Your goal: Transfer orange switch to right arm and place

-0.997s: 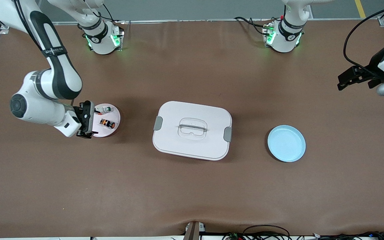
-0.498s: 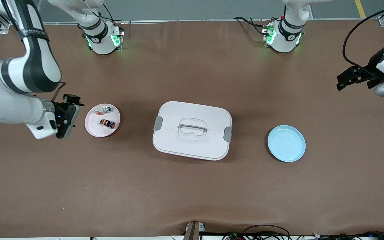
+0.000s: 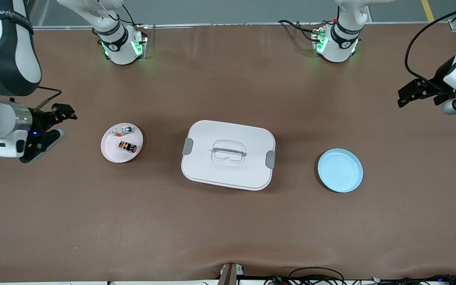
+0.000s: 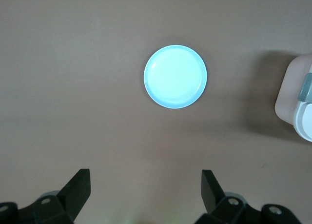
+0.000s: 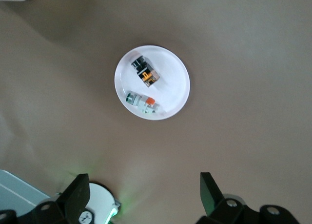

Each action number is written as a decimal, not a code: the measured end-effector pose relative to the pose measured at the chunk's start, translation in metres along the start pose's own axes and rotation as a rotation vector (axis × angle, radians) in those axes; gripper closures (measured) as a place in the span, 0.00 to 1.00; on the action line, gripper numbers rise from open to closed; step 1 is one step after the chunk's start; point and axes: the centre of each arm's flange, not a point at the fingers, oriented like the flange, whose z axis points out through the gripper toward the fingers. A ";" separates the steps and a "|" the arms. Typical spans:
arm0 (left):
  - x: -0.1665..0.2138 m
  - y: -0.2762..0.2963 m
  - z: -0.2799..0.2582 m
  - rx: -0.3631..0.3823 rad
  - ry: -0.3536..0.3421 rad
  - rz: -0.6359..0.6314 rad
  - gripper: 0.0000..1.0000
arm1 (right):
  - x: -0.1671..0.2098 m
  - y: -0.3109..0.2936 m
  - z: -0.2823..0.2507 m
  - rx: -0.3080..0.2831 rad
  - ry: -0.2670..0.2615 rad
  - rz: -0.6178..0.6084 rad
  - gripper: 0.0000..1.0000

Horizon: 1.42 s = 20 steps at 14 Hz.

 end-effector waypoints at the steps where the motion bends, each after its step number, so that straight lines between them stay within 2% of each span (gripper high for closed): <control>1: 0.000 0.001 0.001 0.000 -0.001 0.002 0.00 | -0.005 -0.003 -0.008 -0.003 -0.002 0.055 0.00; 3: 0.001 0.002 0.003 0.000 -0.005 0.003 0.00 | -0.018 -0.007 -0.023 -0.009 -0.002 0.146 0.00; 6: 0.001 0.002 0.004 0.000 -0.006 0.004 0.00 | -0.040 0.001 -0.030 0.004 -0.032 0.246 0.00; 10: 0.001 0.002 0.004 0.000 -0.007 0.004 0.00 | -0.044 0.002 -0.029 -0.013 -0.059 0.378 0.00; 12: 0.001 0.002 0.004 0.000 -0.007 0.004 0.00 | -0.045 -0.001 -0.041 -0.025 -0.034 0.419 0.00; 16: 0.001 0.002 0.004 0.000 -0.006 0.004 0.00 | -0.056 -0.008 -0.088 -0.051 0.070 0.537 0.00; 20: 0.000 0.001 0.001 0.000 -0.001 0.002 0.00 | -0.061 -0.011 -0.103 -0.016 0.115 0.647 0.00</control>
